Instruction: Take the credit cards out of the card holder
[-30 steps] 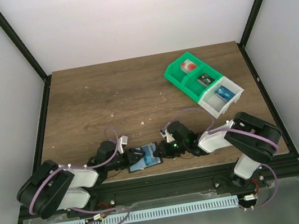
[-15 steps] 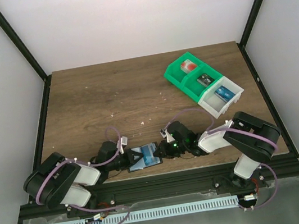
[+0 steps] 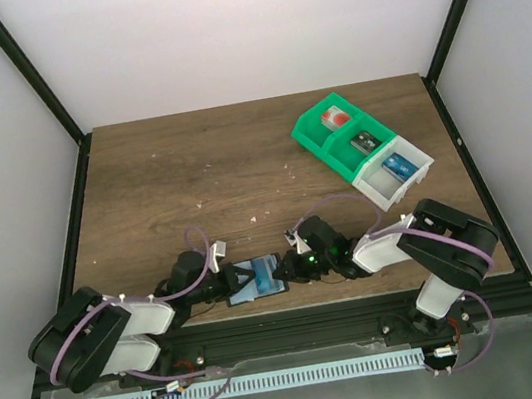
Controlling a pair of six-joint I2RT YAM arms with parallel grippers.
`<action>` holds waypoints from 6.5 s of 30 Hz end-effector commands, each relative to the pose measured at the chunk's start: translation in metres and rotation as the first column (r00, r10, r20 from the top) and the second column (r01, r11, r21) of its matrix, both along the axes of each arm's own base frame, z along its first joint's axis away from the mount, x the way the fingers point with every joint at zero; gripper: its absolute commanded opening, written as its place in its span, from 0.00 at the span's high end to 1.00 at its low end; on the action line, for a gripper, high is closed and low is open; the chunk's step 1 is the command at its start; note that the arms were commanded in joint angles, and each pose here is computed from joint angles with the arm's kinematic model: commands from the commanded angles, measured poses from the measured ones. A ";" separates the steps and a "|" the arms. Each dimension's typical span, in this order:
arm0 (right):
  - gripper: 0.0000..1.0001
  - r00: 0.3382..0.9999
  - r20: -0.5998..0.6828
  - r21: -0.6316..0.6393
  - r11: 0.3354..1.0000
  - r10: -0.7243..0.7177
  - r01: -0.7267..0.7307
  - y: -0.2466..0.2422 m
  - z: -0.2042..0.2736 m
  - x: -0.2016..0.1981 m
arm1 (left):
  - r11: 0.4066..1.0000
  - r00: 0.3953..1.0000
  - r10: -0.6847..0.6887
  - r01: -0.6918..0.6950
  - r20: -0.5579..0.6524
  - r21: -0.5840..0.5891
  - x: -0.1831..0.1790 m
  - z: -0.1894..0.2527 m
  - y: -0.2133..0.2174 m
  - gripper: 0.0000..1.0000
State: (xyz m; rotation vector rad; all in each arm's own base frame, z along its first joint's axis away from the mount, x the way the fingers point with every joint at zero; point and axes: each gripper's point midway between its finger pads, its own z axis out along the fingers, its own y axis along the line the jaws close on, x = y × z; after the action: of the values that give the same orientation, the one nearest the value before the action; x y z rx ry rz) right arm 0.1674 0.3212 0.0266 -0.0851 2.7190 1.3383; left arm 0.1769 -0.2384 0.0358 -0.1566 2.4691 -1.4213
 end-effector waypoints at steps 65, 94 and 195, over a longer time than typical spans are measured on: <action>0.76 0.894 0.447 0.017 1.000 0.014 -0.024 0.005 0.123 0.034 | 0.996 0.703 0.047 0.023 0.710 -0.090 0.007 0.181 0.019 1.00; 0.69 0.931 -0.145 0.191 0.914 -0.335 0.359 0.006 0.236 0.031 | 0.893 0.102 -0.400 -0.182 0.911 0.412 0.024 0.189 -0.014 1.00; 1.00 0.811 0.276 0.150 0.857 -0.516 0.494 -0.249 0.183 0.168 | 0.961 0.837 -0.109 -0.050 0.536 0.273 0.059 0.134 0.005 0.00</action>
State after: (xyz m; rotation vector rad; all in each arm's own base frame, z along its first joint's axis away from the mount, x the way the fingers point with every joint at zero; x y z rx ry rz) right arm 0.3369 0.0972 0.2079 0.4542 2.1836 1.0944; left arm 0.2465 -0.2237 0.1992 0.3648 1.9117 -0.8002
